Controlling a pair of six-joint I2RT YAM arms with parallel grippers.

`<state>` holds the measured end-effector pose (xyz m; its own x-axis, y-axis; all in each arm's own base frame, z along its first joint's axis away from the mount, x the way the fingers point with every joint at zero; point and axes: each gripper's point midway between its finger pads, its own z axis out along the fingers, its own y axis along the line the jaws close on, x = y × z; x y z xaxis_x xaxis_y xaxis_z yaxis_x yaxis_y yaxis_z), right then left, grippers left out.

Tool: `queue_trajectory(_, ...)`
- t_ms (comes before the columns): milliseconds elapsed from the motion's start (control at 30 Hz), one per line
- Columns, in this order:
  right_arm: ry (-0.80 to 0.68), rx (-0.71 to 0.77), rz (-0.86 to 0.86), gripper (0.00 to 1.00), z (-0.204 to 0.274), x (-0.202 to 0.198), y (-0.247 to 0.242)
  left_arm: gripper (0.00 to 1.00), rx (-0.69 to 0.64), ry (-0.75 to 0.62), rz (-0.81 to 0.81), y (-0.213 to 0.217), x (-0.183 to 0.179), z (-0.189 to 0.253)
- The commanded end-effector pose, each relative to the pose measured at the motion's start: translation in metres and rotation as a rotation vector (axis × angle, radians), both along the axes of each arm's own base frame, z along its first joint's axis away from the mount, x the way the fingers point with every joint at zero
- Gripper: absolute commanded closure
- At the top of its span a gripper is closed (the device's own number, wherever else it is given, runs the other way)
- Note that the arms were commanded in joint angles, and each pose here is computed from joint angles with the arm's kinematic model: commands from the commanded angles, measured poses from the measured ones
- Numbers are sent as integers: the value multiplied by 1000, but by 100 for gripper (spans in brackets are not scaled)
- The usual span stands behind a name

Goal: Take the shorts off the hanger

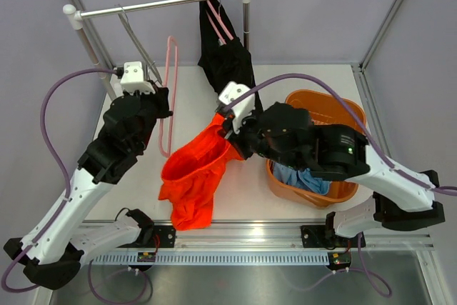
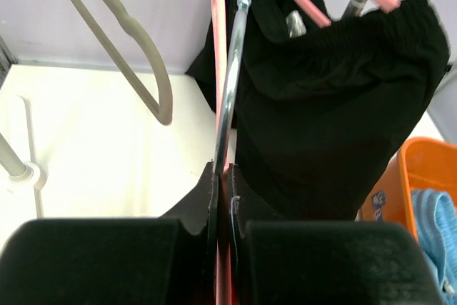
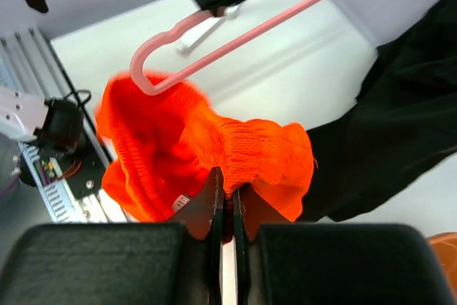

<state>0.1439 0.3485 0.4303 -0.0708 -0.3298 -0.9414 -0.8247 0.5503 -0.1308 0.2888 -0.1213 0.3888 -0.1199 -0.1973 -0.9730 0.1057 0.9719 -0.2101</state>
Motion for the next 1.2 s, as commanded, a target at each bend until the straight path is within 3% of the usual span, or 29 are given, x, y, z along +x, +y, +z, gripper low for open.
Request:
queue_trajectory(0,-89,98,-54,100,45,8,-25,100,-99,-130,47,11,-3,54)
queue_trajectory(100,-116,105,-87,100,54,13,-30,100,-109,-134,9,3,-2,61)
queue_trajectory(300,-303,239,-441,100,130,53,-97,100,-95,-114,-15,0,-5,53)
queue_trajectory(333,-362,206,-518,100,139,60,-114,100,-94,-109,-21,-1,-6,50)
queue_trajectory(367,-390,303,-576,100,164,62,-129,100,-87,-99,-32,-3,-6,44)
queue_trajectory(433,-494,250,-673,100,177,68,-150,100,-80,-88,-40,-4,-6,39)
queue_trajectory(467,-511,361,-732,100,198,67,-165,100,-72,-76,-43,-5,-6,35)
queue_trajectory(533,-593,365,-789,100,220,65,-189,100,-66,-62,-48,-6,-6,30)
queue_trajectory(567,-603,466,-831,100,238,62,-206,100,-64,-56,-59,-8,-6,27)
queue_trajectory(833,-829,592,-995,100,298,40,-292,100,-48,-15,-87,-14,-7,9)
queue_trajectory(1033,-798,709,-977,100,303,27,-339,100,-47,-15,-98,-17,-7,8)
queue_trajectory(1167,-773,721,-938,100,292,28,-332,100,-49,-9,-106,-20,-5,6)
